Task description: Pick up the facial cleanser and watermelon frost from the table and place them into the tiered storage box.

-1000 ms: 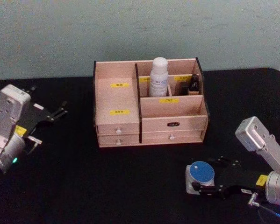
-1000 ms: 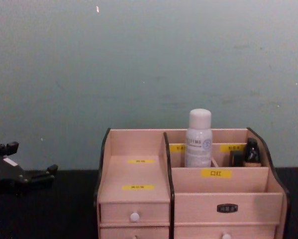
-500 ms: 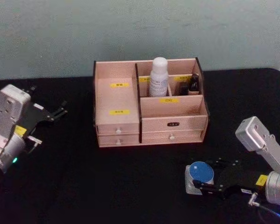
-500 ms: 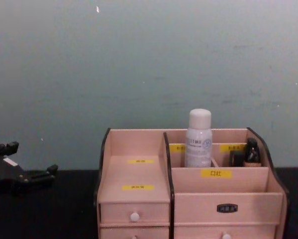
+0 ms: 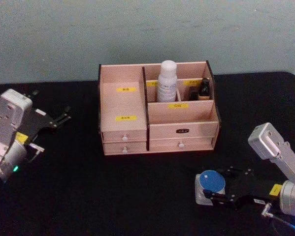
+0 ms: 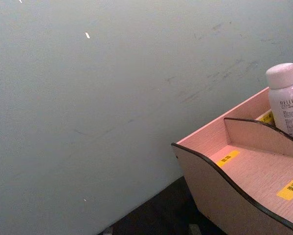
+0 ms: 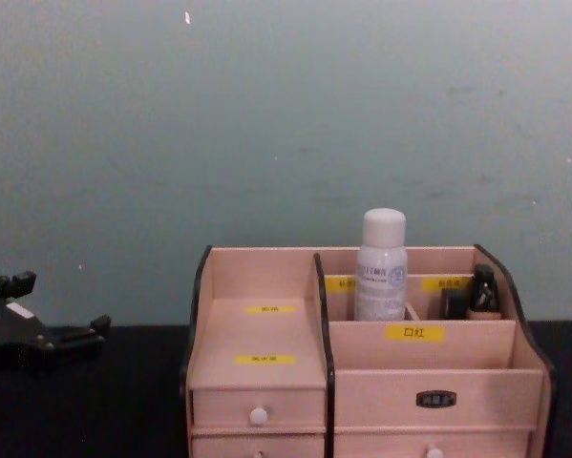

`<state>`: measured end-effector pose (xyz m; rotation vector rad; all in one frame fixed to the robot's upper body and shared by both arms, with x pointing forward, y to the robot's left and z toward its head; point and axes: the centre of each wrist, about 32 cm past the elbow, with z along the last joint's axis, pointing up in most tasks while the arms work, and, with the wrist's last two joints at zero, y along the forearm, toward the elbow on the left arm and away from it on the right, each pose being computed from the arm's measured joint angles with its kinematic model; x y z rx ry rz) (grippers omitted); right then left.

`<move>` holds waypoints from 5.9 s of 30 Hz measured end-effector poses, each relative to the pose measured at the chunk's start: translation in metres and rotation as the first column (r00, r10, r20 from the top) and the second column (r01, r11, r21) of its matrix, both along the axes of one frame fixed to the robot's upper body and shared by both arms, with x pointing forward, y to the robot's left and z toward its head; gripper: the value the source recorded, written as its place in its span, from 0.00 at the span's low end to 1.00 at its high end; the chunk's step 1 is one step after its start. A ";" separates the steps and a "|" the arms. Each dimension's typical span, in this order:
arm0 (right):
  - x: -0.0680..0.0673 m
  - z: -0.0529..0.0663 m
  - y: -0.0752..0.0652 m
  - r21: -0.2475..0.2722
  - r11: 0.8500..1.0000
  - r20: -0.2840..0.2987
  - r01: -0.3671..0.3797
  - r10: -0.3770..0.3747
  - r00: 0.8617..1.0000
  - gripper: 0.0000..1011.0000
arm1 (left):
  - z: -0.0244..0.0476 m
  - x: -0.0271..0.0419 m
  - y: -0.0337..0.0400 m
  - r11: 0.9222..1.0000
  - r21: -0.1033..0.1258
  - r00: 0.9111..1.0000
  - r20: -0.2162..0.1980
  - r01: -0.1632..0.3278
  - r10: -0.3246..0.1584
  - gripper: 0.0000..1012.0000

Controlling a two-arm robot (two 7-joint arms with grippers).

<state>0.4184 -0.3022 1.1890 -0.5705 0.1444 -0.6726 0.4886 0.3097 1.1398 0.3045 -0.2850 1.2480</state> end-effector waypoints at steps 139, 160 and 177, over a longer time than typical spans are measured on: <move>0.204 0.082 0.136 0.109 0.981 0.139 -0.162 0.146 0.979 0.99 | 0.0000 0.0000 0.0000 1.000 0.000 1.000 0.000 0.000 0.000 0.99; 0.091 0.081 0.058 0.359 0.922 0.484 0.143 -0.315 0.816 0.99 | 0.0000 0.0000 0.0000 1.000 0.000 1.000 0.000 0.000 0.000 0.99; 0.017 -0.003 0.019 0.370 0.749 0.414 0.550 -0.663 0.624 0.99 | 0.0000 0.0000 0.0000 1.000 0.000 1.000 0.000 0.000 0.000 0.99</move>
